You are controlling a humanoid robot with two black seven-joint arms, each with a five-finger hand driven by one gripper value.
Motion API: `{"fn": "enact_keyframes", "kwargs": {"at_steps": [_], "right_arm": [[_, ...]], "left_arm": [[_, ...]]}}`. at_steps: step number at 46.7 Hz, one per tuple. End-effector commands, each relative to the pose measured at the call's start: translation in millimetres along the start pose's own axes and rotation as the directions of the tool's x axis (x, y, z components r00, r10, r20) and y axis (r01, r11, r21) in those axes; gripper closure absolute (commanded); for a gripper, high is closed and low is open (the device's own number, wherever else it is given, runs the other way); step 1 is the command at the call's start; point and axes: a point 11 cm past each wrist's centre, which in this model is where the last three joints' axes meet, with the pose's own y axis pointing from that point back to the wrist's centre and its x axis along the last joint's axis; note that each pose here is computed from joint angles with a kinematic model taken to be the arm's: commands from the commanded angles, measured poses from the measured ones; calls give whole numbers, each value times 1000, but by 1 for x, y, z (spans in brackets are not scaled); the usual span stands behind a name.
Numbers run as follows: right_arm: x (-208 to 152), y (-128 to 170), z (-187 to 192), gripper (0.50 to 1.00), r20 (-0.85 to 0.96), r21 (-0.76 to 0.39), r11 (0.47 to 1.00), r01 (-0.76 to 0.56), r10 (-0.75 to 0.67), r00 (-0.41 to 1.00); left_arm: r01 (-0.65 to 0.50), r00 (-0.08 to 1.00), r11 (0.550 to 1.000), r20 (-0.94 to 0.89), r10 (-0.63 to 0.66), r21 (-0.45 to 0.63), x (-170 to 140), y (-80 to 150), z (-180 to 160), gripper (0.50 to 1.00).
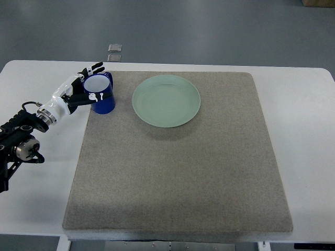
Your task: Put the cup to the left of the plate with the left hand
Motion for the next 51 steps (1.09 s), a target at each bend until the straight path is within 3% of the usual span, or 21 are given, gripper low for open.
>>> {"fn": "enact_keyframes", "kwargs": {"at_steps": [1,18,31,43,51], "right_arm": [[0,0,0,568,0,0,1000,0,0,1000],[0,0,0,568,0,0,1000,0,0,1000],[0,0,0,568,0,-1,1000,0,0,1000],[0,0,0,568,0,-1,1000,0,0,1000],[0,0,0,568,0,0,1000,0,0,1000]], "left_arm": [[-3,1000,1000,4,3,-11,5,1,6,506],[-19,1000,993,2,20,-119,24,4,50,504],[-55,947,946,-318,-52,-318,48,12,95,504],[-105,928,910,-368,-55,-401,54,-2,131,504],[-206,919,898,-391,42,-389,60,-16,147,504]]}}
